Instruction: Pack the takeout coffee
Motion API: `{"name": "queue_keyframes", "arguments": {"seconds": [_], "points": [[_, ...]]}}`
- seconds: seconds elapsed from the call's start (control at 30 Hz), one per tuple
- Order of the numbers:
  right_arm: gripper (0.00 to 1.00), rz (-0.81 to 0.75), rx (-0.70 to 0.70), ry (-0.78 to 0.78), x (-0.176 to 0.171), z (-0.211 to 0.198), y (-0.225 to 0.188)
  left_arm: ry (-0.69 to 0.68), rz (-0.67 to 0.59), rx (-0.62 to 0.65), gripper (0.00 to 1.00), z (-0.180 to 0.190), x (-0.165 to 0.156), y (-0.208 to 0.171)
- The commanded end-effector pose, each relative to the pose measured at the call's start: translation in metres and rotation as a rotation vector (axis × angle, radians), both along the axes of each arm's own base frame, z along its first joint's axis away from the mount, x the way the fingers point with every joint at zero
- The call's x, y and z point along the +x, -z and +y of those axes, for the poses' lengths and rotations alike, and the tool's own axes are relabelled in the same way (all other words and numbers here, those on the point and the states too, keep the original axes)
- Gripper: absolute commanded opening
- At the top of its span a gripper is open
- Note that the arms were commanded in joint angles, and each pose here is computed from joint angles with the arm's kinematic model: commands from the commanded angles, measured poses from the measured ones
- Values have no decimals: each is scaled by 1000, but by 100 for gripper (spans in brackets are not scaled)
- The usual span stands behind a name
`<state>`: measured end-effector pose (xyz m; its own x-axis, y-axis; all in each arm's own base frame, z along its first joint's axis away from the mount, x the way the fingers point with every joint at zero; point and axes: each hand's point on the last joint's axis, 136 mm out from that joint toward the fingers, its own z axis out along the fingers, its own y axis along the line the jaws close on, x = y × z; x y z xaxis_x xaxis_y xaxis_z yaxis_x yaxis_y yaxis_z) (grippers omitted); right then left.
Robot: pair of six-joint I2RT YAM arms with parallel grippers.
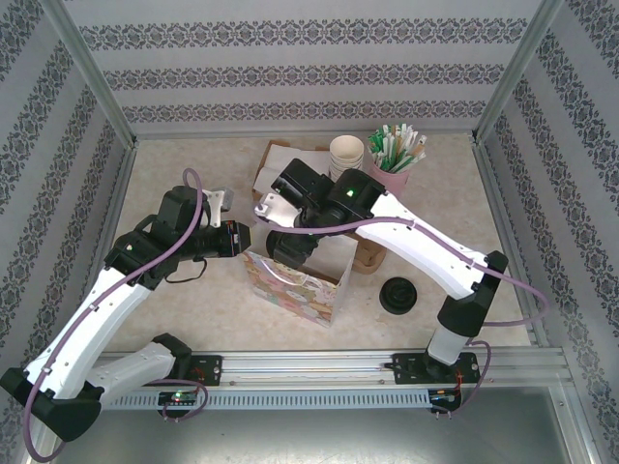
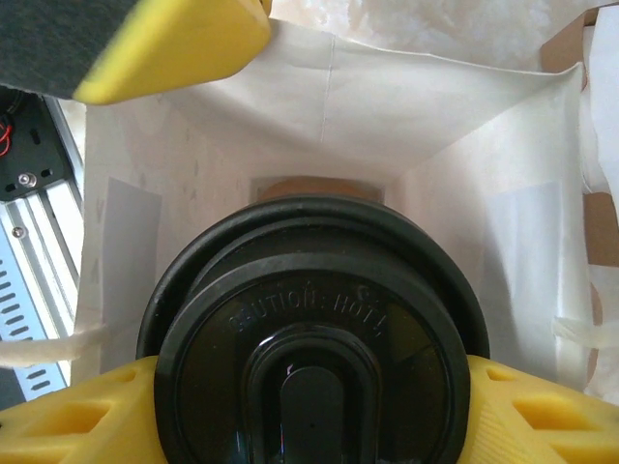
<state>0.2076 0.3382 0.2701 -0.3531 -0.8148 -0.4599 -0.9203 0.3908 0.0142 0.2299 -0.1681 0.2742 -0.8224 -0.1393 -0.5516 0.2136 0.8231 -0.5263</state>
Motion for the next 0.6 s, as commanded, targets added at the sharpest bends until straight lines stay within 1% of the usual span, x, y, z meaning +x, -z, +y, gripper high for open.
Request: {"name": "queue_keyframes", "arguments": {"seconds": [0.0,0.2,0.3,0.47,0.57], "points": [[52,12,-18,-15,3,-1,9,21,-18,-29,18,-6,-3,-5],[52,15,-42,-16,4,-2,18,21,-19,-34,17,-6,-3,-5],[51,19,-49,-15,5,-3,22,23,-18,-36,12,-7,-3,-5],[50,6,-8,32,14,-3,14,21,-21,-34,12,-6,-3,-4],[51,7,40,69,19,-3,5,19,-21,-33,12,-5,-3,-4]]}}
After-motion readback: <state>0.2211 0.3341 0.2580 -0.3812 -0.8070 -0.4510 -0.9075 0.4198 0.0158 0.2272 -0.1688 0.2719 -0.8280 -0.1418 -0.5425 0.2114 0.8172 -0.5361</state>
